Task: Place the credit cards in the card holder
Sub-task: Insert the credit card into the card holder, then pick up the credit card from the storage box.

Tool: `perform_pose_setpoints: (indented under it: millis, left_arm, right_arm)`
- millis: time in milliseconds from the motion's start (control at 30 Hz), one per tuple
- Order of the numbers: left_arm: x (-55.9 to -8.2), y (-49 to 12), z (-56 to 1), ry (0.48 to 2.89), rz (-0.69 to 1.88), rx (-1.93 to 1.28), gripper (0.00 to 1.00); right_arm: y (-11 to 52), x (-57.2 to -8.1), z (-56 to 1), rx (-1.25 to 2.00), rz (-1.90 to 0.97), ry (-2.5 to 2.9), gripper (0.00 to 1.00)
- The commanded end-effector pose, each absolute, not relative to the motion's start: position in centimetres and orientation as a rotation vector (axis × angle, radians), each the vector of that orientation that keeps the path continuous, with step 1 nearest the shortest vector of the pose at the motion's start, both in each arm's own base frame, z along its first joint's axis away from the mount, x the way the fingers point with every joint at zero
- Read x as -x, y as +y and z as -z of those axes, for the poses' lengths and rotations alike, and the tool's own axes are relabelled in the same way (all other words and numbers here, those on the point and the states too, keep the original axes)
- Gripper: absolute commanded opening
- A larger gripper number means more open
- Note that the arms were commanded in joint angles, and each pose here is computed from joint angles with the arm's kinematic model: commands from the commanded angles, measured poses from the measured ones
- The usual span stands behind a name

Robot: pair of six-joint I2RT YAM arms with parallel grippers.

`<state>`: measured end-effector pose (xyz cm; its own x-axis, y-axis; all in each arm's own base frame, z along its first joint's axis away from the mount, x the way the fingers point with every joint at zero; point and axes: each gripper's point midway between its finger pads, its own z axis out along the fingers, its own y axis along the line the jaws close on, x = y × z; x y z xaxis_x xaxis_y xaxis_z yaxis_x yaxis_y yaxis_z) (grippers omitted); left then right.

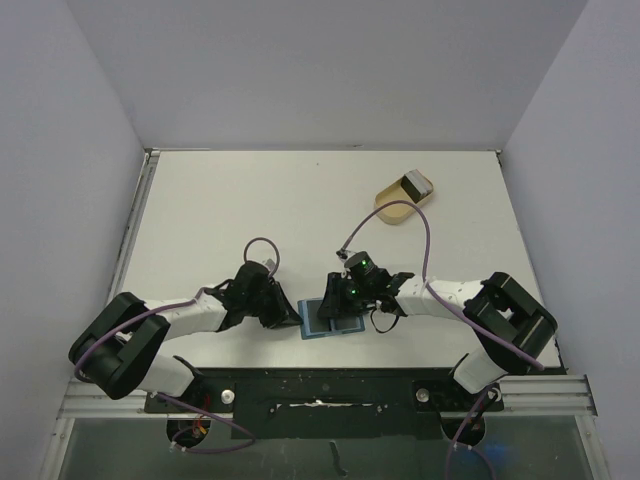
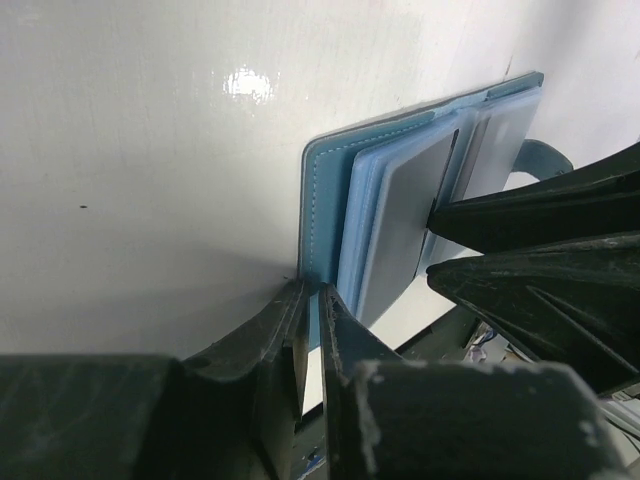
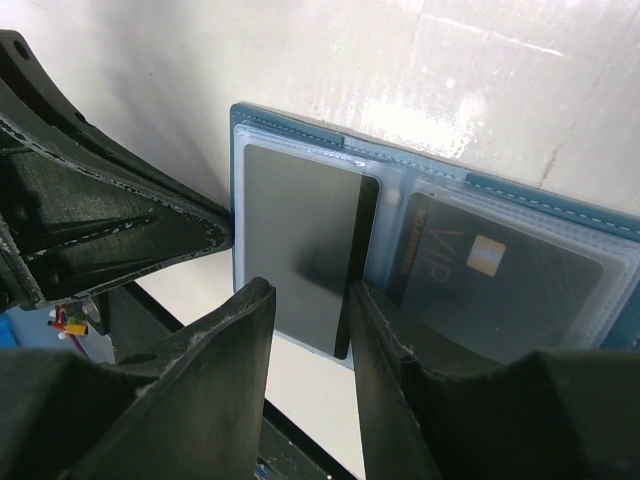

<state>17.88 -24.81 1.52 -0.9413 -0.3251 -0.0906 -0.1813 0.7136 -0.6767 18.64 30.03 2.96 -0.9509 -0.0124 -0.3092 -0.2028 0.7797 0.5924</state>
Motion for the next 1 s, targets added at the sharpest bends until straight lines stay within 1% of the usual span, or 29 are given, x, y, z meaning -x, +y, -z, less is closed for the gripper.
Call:
perform_pose_setpoints:
  millis: [0, 233, 367, 467, 633, 700, 733, 833, 967]
  left_arm:
    - [-19.3, -24.9, -2.4, 2.680, 0.995, 0.363, 0.10]
    - [-19.8, -24.2, -3.2, 2.656, 0.967, 0.365, 0.13]
    - [-20.2, -24.2, -4.1, 2.625, 0.977, 0.354, 0.21]
    - [-20.8, -24.2, -5.1, 2.597, 0.972, 0.324, 0.29]
    - [-21.7, -23.7, -7.2, 2.549, 0.931, 0.280, 0.46]
    - [-22.1, -23.5, -8.1, 2.520, 0.943, 0.273, 0.64]
    - [-22.2, -23.5, -8.7, 2.501, 0.950, 0.265, 0.70]
    - [-22.7, -23.0, -10.5, 2.456, 0.941, 0.235, 0.72]
    - [-23.0, -22.4, -12.7, 2.414, 0.916, 0.157, 0.73]
  right_arm:
    - [32.4, -19.5, -5.7, 0.202, -1.061, 2.582, 0.36]
    - [32.1, -19.6, -6.6, 0.199, -1.038, 2.567, 0.36]
    - [31.8, -20.2, -7.5, 0.204, -1.001, 2.561, 0.36]
    - [31.1, -21.6, -8.6, 0.251, -0.900, 2.548, 0.37]
    - [29.5, -25.6, -11.4, 0.259, -0.792, 2.472, 0.37]
    - [28.3, -27.8, -12.6, 0.264, -0.733, 2.416, 0.37]
    - [27.4, -29.1, -13.1, 0.262, -0.692, 2.391, 0.38]
    - [23.7, -33.9, -15.0, 0.235, -0.516, 2.332, 0.39]
    - [17.4, -39.8, -16.5, 0.187, -0.192, 2.298, 0.40]
